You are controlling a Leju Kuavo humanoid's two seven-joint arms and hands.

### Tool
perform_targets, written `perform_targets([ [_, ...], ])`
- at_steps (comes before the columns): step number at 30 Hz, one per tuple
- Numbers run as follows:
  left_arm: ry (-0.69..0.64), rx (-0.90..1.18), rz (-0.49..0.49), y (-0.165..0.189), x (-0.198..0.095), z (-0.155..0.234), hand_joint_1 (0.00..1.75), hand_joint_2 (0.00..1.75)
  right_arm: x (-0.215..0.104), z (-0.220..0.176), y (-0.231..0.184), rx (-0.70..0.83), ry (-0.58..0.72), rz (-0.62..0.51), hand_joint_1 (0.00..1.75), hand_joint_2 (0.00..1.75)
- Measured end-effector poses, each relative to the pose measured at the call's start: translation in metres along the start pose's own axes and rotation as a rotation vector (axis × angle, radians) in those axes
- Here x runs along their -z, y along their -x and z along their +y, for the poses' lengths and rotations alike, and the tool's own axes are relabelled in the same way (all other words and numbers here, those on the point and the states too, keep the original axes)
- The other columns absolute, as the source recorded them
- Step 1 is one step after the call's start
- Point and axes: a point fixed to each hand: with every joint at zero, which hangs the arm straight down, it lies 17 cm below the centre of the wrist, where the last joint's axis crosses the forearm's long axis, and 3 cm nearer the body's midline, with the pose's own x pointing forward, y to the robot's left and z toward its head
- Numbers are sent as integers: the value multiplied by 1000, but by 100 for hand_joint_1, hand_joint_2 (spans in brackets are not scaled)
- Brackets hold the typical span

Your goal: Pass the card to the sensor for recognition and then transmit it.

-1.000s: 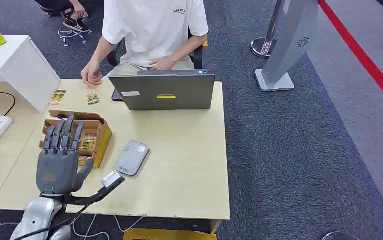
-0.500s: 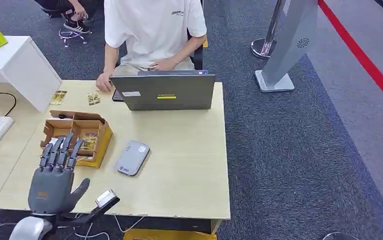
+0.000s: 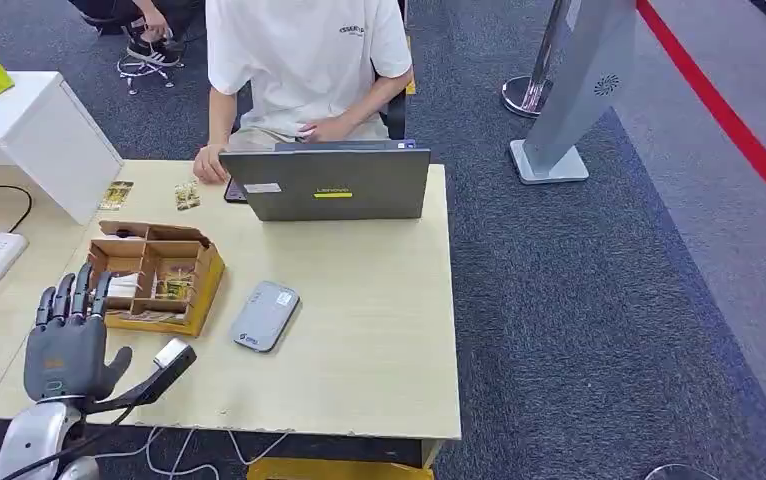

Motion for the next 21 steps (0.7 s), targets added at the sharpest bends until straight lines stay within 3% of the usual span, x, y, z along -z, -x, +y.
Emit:
perform_targets([
  [21, 12, -12, 58, 5, 42, -9, 0, 175, 0, 0, -2, -43, -13, -19, 0, 175],
])
